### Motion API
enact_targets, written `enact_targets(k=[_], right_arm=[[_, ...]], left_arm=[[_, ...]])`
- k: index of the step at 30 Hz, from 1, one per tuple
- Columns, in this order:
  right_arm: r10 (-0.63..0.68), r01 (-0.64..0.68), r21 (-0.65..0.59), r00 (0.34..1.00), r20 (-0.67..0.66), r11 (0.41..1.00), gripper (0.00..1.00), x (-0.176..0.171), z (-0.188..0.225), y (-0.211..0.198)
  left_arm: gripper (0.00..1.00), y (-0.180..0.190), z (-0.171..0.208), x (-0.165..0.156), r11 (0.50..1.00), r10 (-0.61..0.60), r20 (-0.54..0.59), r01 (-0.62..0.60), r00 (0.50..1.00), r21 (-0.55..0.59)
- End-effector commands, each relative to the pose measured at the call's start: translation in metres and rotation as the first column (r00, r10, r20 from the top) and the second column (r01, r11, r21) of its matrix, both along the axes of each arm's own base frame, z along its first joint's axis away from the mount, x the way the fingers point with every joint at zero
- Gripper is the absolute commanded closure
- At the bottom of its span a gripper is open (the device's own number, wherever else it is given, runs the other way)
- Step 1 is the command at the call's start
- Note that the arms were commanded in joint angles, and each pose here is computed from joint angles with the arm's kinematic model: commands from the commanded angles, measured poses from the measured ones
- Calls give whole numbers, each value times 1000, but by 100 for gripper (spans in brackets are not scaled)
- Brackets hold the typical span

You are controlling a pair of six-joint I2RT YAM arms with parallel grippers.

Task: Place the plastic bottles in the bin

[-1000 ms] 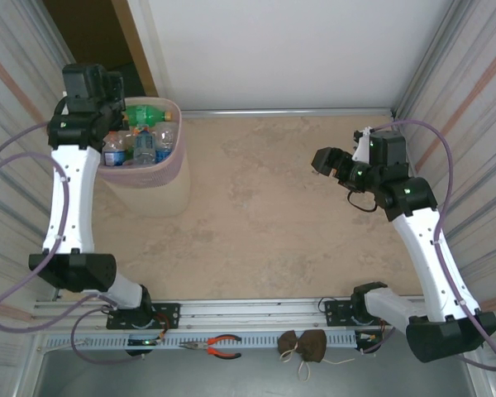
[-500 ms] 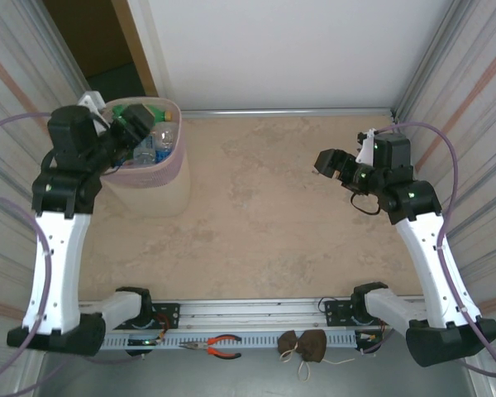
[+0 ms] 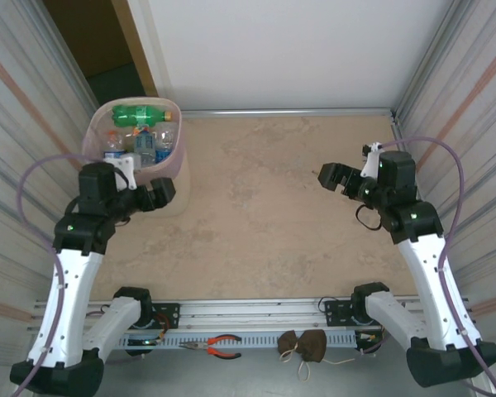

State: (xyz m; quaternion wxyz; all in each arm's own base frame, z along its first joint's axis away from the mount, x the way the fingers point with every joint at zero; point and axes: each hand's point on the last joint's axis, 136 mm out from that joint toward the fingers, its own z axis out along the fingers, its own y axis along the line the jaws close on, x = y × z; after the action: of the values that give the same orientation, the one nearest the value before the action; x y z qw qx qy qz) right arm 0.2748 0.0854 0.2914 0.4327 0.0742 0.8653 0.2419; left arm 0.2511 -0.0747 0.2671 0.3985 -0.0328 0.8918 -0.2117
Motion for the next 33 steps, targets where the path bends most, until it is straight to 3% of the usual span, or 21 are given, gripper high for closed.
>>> enact_targets(k=[1, 5, 9, 18, 25, 33], right_arm=[[-94, 109, -144, 990, 106, 984, 1, 11, -7, -29], [-213, 238, -226, 968, 131, 945, 1, 15, -30, -56], [-205, 265, -312, 956, 211, 912, 1, 21, -55, -66], [-245, 330, -455, 940, 236, 827, 1, 34, -117, -88], [-226, 351, -462, 925, 304, 815, 1, 53, -138, -91], [-218, 342, -444, 926, 308, 828, 0, 82, -167, -102]], left_arm=[[11, 6, -33, -7, 999, 40, -36, -39, 999, 11], [10, 21, -77, -5, 989, 149, -107, -147, 983, 26], [10, 40, -108, 4, 967, 245, -126, -233, 961, 101], [10, 81, -142, 30, 875, 340, 32, -328, 940, 355], [7, 80, -130, 70, 850, 215, 256, -310, 942, 425], [6, 81, -143, 108, 879, 144, 361, -287, 921, 380]])
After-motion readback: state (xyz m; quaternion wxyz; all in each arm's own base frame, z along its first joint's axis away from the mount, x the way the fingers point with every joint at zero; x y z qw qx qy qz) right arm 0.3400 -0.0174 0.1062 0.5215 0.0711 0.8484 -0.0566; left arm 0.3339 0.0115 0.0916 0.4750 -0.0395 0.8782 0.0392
